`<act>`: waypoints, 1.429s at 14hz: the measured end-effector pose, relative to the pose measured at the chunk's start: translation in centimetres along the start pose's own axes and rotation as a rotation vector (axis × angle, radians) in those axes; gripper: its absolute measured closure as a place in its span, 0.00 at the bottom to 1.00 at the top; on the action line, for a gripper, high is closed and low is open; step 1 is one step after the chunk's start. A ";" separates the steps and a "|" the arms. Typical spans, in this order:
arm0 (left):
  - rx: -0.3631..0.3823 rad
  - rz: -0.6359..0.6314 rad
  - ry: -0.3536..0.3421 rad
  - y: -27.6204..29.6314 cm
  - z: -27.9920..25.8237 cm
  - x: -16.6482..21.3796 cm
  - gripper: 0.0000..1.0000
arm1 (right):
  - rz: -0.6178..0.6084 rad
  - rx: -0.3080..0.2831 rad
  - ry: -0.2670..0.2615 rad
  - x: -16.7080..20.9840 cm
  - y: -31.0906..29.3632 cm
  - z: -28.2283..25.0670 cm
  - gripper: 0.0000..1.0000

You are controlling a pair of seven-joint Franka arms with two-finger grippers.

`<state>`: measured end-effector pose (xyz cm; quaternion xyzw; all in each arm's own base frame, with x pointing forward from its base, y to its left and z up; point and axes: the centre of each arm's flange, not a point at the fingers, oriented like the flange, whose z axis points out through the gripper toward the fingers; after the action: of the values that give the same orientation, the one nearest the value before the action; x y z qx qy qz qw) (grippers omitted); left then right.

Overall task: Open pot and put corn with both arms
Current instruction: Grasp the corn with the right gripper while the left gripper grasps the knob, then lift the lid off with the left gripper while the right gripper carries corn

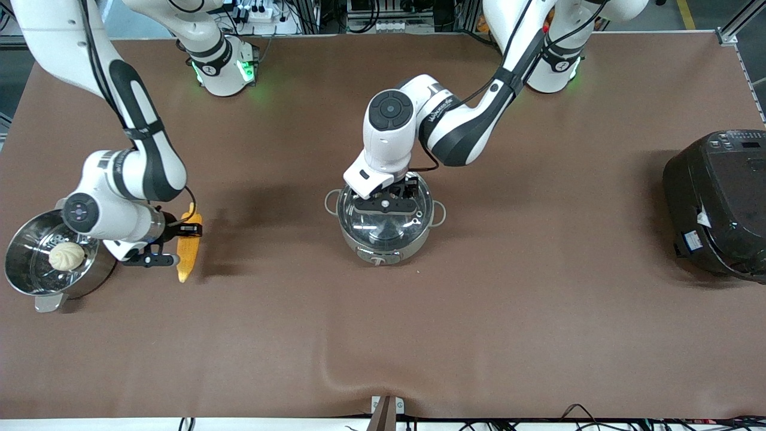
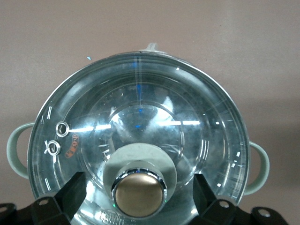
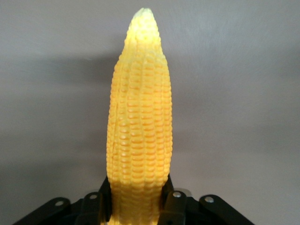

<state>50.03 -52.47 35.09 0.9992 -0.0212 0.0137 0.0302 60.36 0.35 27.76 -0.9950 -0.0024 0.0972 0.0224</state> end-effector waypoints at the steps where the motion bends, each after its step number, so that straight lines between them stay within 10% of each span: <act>1: 0.001 -0.002 -0.001 0.0 0.1 0.0 0.00 | -0.018 0.003 0.012 0.2 -1.1 -2.6 0.61; 6: 0.016 -0.054 -0.017 0.4 0.3 -0.7 0.49 | -0.105 0.040 0.086 0.8 -8.1 -10.1 0.64; 15: 0.035 -0.098 -0.043 -0.9 -5.1 -0.4 0.50 | 0.000 0.114 0.122 -1.3 -22.0 -14.1 0.64; 20: 0.049 -0.320 -0.049 -14.1 -12.6 6.9 0.50 | 0.055 0.068 0.119 -6.3 -33.9 -13.3 0.64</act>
<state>57.20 -37.88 47.00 0.9903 0.1378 -0.0151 0.0071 56.74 33.55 43.57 -0.9974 0.0297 0.0385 0.0534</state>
